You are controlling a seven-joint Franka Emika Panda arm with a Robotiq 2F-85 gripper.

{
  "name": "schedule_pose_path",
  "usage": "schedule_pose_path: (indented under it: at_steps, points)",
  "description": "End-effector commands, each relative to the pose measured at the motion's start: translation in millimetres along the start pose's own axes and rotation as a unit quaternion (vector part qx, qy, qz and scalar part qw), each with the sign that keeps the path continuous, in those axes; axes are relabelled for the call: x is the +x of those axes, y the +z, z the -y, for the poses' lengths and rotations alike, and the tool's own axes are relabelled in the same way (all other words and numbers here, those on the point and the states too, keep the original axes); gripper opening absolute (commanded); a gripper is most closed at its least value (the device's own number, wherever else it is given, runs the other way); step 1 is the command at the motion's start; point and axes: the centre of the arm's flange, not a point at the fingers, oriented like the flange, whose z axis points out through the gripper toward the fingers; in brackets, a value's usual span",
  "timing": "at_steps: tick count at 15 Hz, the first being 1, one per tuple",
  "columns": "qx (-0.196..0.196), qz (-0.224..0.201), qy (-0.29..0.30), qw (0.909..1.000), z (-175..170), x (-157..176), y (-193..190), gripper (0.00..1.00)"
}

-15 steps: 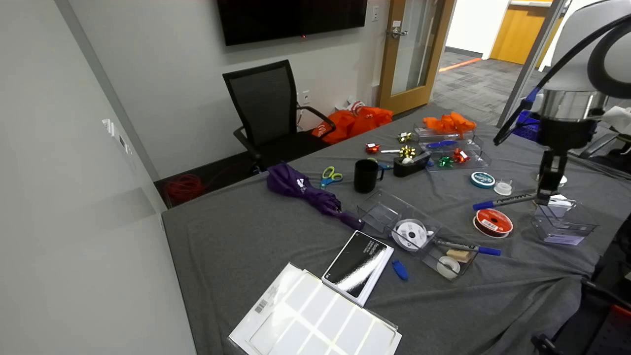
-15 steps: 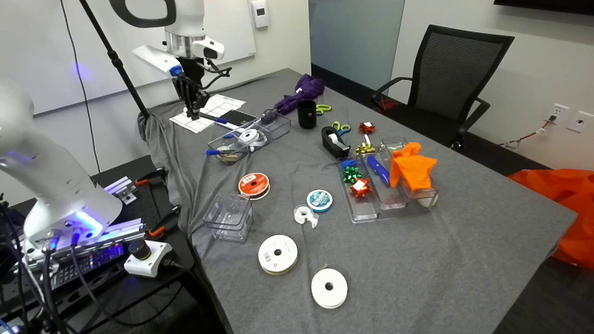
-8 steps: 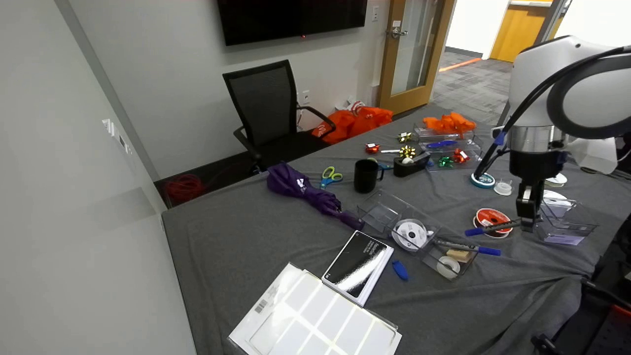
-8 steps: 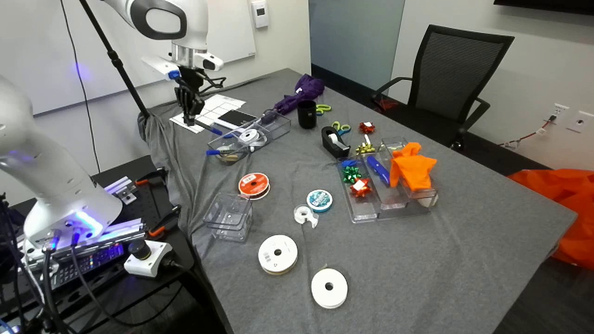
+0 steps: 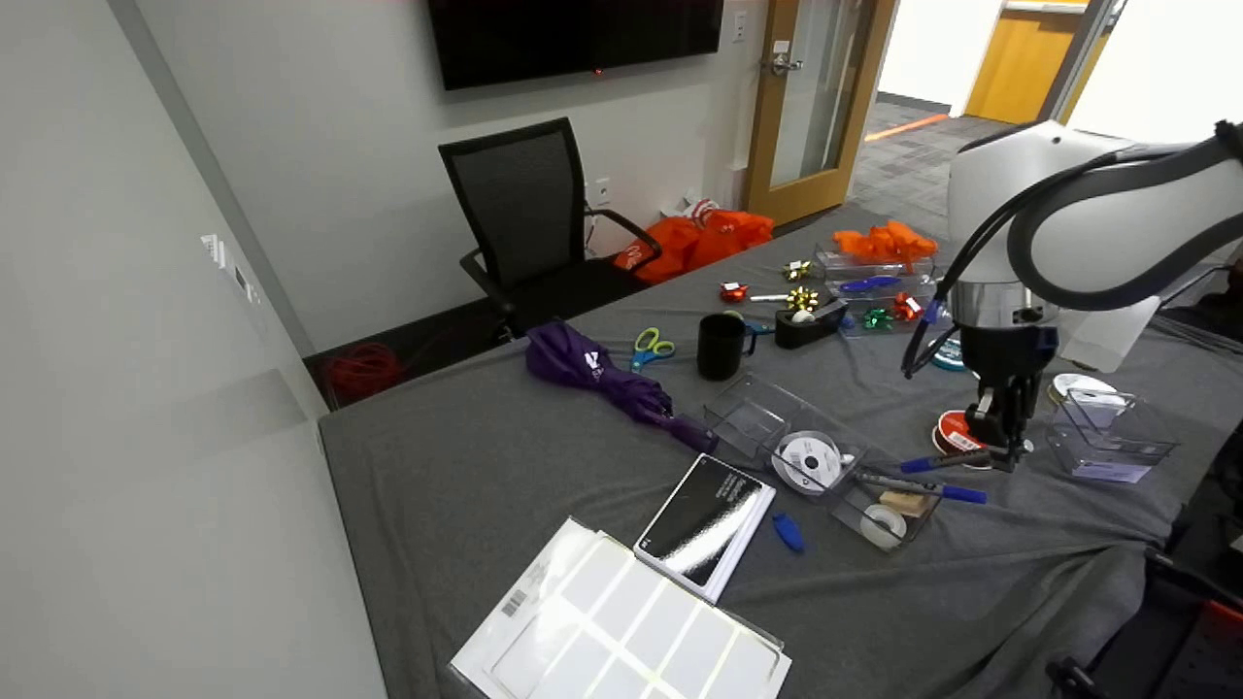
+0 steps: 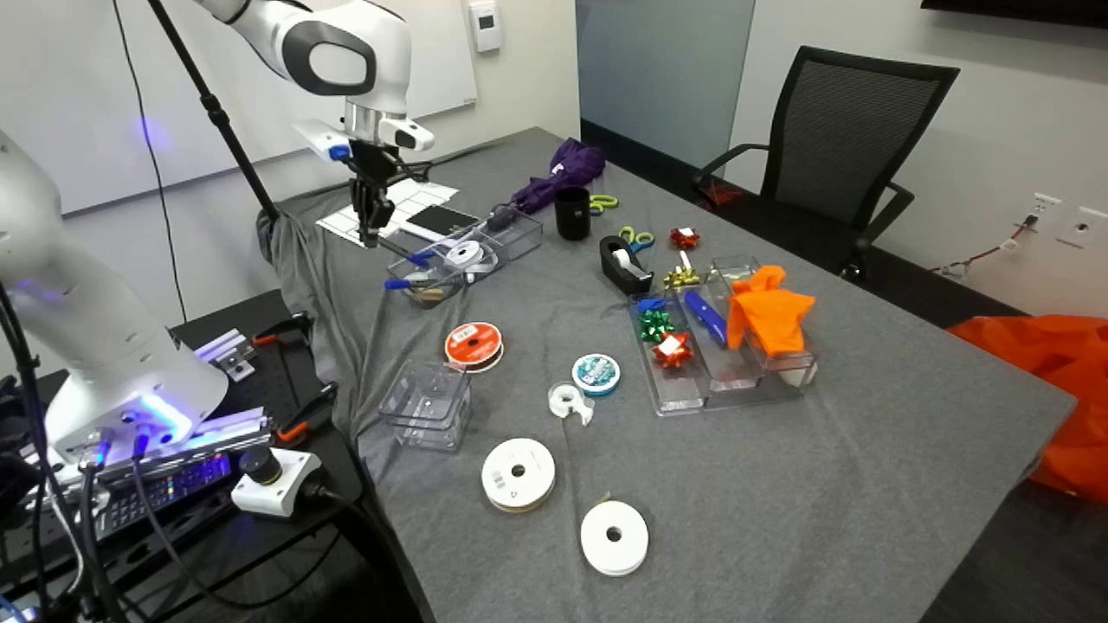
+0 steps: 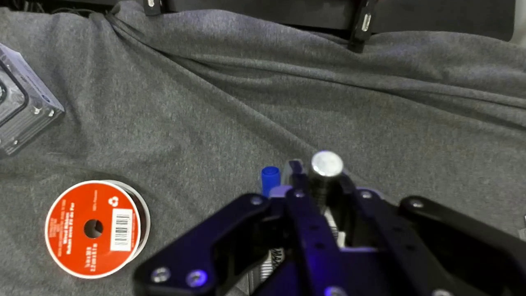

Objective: Take the marker out of the clear container at the front on the right and put it in the container on the left.

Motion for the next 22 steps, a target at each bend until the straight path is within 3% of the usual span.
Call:
schedule_pose_path:
  at_steps: [1,11,17,18,19,20,22]
  points:
    - [-0.017,0.0,0.011,0.9998,2.6,23.2,13.6,0.04]
    - [-0.055,-0.072,-0.024,0.9956,5.1,40.8,42.8,0.04]
    - [-0.069,-0.091,-0.059,0.9917,9.4,41.0,62.7,0.04]
    - [-0.072,-0.092,-0.062,0.9913,10.2,39.8,65.5,0.08]
    - [-0.074,-0.092,-0.065,0.9909,10.8,38.0,67.9,0.42]
    - [-0.076,-0.091,-0.068,0.9906,11.0,36.3,69.8,0.43]
    - [-0.084,-0.08,-0.072,0.9906,10.3,31.9,72.4,0.56]
